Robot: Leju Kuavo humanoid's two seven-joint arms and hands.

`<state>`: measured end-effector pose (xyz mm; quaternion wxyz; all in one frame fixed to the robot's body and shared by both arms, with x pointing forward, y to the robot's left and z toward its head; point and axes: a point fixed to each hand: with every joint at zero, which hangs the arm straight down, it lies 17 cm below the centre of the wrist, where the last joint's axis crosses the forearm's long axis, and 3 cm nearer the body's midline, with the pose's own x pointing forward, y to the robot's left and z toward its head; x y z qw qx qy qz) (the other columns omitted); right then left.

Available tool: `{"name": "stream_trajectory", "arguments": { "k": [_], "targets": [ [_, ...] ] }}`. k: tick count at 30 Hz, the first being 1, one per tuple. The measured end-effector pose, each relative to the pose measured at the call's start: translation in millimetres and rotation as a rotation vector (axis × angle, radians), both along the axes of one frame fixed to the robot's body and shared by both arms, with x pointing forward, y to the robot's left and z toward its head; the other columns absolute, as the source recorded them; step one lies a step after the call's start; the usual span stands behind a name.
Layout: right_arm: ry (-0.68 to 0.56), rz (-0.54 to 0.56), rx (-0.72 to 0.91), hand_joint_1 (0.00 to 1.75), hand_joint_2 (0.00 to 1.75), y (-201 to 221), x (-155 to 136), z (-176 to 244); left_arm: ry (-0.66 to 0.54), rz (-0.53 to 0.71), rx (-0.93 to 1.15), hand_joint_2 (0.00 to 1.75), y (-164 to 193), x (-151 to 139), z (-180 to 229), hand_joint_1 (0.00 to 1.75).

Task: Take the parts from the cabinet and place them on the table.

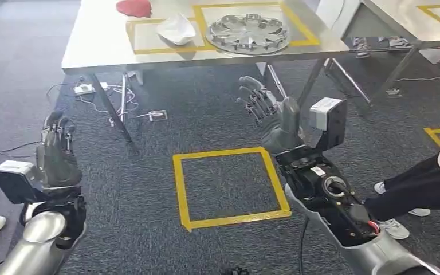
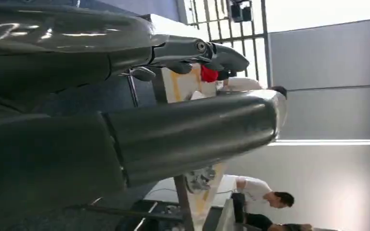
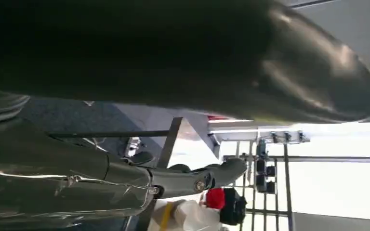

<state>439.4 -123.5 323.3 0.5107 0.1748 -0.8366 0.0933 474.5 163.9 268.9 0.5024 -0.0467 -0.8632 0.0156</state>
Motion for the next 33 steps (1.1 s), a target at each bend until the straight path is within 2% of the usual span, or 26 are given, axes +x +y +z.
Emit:
{"name": "stream_trajectory", "arguments": {
  "k": [33],
  "targets": [
    [-0.003,0.038,-0.001,0.0,0.0,8.5,-3.8,1.9,0.003,0.002,0.003,0.0,0.2,-3.6,1.2,0.0]
  ]
}}
